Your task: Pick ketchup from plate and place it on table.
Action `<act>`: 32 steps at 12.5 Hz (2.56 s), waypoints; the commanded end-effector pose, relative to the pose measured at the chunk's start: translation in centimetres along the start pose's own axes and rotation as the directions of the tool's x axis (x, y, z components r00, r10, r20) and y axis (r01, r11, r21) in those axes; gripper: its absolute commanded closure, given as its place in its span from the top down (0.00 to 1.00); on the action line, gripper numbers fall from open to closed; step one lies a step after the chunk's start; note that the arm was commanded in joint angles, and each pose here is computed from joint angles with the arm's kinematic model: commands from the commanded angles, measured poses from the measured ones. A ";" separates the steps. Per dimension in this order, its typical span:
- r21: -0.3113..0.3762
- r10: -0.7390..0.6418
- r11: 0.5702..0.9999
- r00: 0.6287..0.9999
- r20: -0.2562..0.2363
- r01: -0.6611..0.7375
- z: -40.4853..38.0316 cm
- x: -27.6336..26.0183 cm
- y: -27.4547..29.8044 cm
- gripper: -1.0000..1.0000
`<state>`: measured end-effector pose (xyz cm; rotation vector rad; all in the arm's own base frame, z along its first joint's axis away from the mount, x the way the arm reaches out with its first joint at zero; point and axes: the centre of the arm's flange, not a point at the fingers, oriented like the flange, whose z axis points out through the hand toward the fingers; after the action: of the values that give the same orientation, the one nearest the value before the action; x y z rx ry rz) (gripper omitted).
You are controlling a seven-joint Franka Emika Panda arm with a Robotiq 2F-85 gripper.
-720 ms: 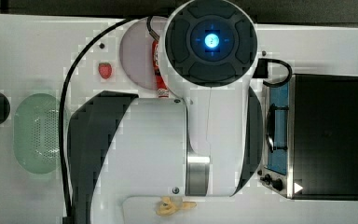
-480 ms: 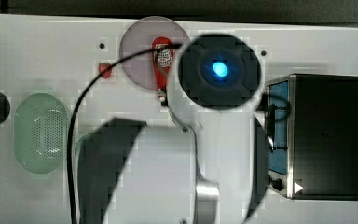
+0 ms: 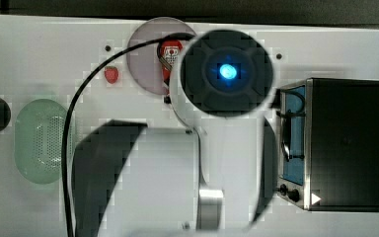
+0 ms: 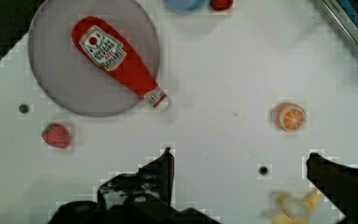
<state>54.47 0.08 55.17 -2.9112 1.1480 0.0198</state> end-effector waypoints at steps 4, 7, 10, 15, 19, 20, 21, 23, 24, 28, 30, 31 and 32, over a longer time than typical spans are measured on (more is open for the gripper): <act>-0.032 -0.207 0.977 0.974 0.091 0.211 11.3 1.4 -5.1 1.00; -0.005 -0.403 0.914 0.910 0.095 0.405 16.4 2.9 -6.5 1.00; 0.009 -0.543 0.839 0.838 0.058 0.544 20.8 4.6 -7.8 1.00; -0.014 -0.618 0.785 0.785 0.042 0.619 28.5 5.6 -10.4 1.00; 0.001 -0.646 0.763 0.763 -0.019 0.646 33.3 6.3 -13.0 1.00; 0.005 -0.648 0.762 0.761 -0.029 0.648 34.3 6.4 -13.5 1.00; 0.009 -0.648 0.761 0.761 -0.041 0.649 35.1 6.7 -13.9 1.00; -0.004 -0.655 0.755 0.754 -0.044 0.655 36.8 7.2 -14.0 1.00; -0.018 -0.664 0.747 0.746 -0.050 0.664 37.5 7.6 -14.0 1.00; -0.010 -0.673 0.737 0.732 -0.103 0.676 40.0 7.6 -14.6 0.96; -0.004 -0.673 0.736 0.730 -0.123 0.677 39.4 7.6 -15.2 0.71; -0.005 -0.671 0.737 0.731 -0.124 0.676 39.4 7.7 -15.1 0.60; -0.004 -0.670 0.737 0.730 -0.132 0.676 38.9 7.8 -15.2 0.60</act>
<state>69.16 7.21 14.04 -3.1155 0.0679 -0.1356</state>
